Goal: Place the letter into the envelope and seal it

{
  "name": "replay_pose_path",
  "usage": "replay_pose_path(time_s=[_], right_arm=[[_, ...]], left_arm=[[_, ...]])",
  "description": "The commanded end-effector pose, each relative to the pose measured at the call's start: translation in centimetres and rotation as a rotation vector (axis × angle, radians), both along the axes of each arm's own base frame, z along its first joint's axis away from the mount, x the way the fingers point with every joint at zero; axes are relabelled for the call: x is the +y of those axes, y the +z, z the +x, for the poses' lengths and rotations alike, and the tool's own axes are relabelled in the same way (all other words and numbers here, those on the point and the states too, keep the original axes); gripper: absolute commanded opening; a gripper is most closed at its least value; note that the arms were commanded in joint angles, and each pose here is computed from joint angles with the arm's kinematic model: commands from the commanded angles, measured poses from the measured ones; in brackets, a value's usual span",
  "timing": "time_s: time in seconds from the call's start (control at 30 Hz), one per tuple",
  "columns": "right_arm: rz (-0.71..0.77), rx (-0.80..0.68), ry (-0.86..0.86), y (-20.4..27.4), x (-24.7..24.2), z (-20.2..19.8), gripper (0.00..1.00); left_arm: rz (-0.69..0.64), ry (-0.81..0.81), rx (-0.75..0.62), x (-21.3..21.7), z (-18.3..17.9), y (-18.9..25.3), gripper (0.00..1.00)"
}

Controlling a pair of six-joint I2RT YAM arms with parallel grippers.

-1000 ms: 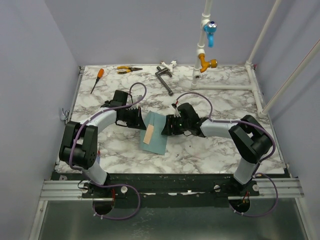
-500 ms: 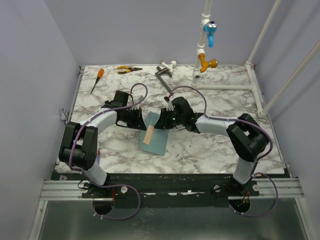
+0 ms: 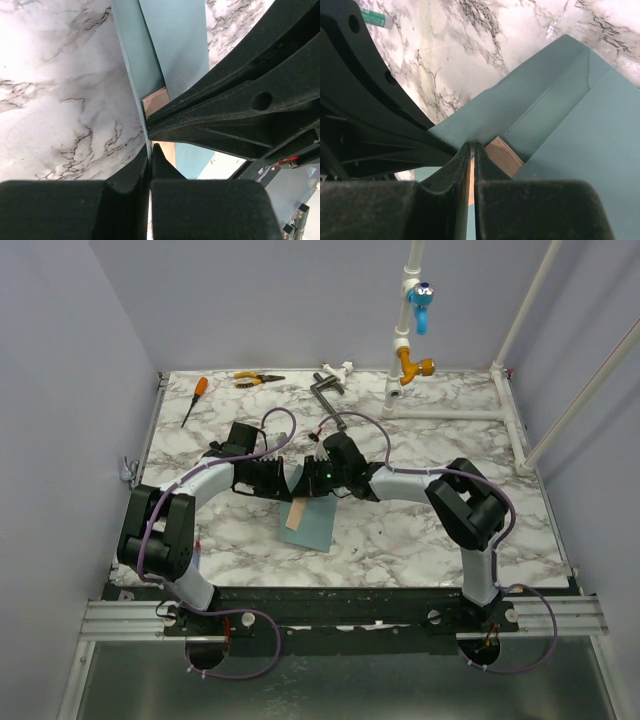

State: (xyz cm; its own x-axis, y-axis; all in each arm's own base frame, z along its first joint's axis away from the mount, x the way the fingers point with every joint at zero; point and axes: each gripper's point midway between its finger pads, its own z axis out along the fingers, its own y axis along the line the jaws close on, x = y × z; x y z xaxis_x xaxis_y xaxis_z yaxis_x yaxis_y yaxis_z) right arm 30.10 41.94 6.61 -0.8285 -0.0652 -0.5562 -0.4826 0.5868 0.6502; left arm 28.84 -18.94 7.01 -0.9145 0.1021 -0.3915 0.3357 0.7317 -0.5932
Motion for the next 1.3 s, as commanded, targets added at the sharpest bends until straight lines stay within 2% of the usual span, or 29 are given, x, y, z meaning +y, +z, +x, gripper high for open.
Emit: replay_pose_path(time_s=[0.0, 0.23, 0.4, 0.6, 0.8, 0.9, 1.07, 1.27], right_arm=[[-0.052, 0.034, 0.047, -2.1, 1.0, -1.3, 0.08], [-0.332, -0.019, -0.053, -6.2, -4.0, -0.5, 0.08], [-0.399, -0.046, -0.073, -6.4, -5.6, -0.4, 0.08], [-0.343, -0.111, 0.000, -4.1, -4.5, -0.5, 0.10], [-0.266, -0.224, 0.128, -1.3, -3.0, -0.6, 0.18], [-0.308, -0.187, 0.127, -2.4, -2.8, -0.3, 0.20], [-0.296, -0.117, 0.126, -4.3, -2.3, -1.3, 0.22], [-0.283, -0.102, 0.142, -4.8, -1.9, -2.1, 0.23]], left_arm=[[-0.018, -0.010, -0.035, -0.4, 0.2, 0.7, 0.00], [0.009, -0.006, -0.064, 0.1, 0.3, 0.7, 0.00], [0.009, -0.007, -0.063, 0.1, 0.3, 0.7, 0.00], [0.025, -0.005, -0.036, 0.1, 0.6, -0.1, 0.00], [0.038, -0.024, -0.045, 0.1, 0.1, 0.3, 0.00], [0.047, -0.038, -0.037, -0.2, -0.1, 0.1, 0.11], [0.053, -0.036, -0.008, -0.8, -0.1, -0.1, 0.28], [0.061, -0.026, 0.018, -0.9, -0.2, -0.4, 0.34]])
